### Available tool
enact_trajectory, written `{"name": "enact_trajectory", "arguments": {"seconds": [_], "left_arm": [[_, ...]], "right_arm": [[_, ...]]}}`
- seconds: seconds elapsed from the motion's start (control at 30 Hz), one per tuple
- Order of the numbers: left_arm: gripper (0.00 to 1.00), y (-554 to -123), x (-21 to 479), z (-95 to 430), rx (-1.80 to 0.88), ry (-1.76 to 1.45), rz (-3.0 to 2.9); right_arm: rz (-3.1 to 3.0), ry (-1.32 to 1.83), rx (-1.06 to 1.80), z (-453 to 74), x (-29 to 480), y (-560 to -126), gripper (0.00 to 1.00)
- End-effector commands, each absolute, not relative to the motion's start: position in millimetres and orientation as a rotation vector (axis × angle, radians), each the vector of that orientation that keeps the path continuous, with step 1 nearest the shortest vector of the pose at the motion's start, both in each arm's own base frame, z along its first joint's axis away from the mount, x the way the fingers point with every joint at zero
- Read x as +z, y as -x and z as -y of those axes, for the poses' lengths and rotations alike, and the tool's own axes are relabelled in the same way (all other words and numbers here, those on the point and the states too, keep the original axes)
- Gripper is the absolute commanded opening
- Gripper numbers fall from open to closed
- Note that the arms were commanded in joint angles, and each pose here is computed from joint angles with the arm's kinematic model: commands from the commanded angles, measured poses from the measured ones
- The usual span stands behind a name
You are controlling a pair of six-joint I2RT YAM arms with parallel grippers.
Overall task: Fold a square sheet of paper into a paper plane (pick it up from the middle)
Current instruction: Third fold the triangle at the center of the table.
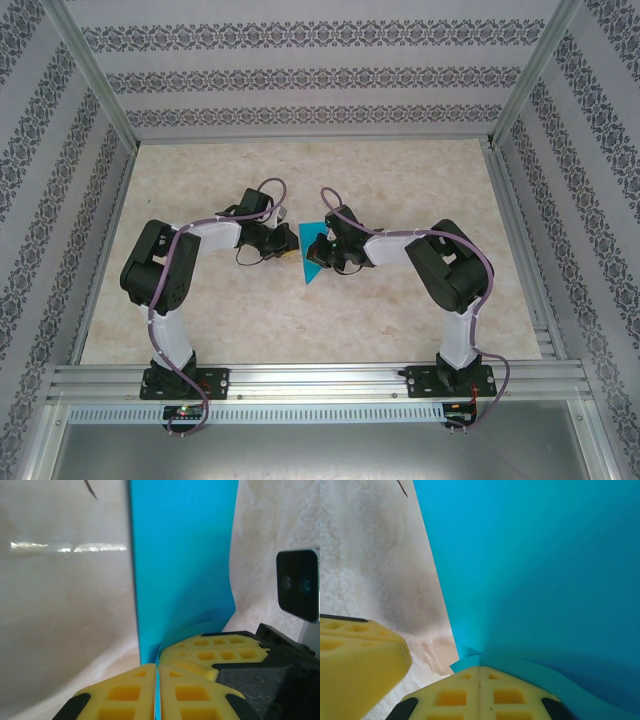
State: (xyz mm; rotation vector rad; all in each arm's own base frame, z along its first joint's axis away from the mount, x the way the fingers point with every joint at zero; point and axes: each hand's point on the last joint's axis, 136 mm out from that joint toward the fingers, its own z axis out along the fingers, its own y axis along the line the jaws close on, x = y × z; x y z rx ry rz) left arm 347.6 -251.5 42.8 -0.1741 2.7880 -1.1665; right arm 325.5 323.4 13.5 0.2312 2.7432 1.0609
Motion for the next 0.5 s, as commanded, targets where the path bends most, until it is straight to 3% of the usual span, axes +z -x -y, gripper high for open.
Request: {"name": "enact_trajectory", "arguments": {"seconds": [0.0,0.2,0.47], "left_arm": [[0.09,-345.6,58.3,266.2,-1.238,0.094,-2.735],[0.01,-343.6,53.3,274.0,-1.236,0.070,-2.758],[0.00,-340.1,42.4,278.2,-1.223,0.063,-2.801]], "right_arm": [[-2.839,-0.280,0.925,-302.7,-16.1,-312.3,0.00],[-2.842,-0.283,0.922,-302.2,-16.4,-311.8,0.00],[-2.844,-0.286,0.919,-302.2,-17.3,-312.2,0.00]]}}
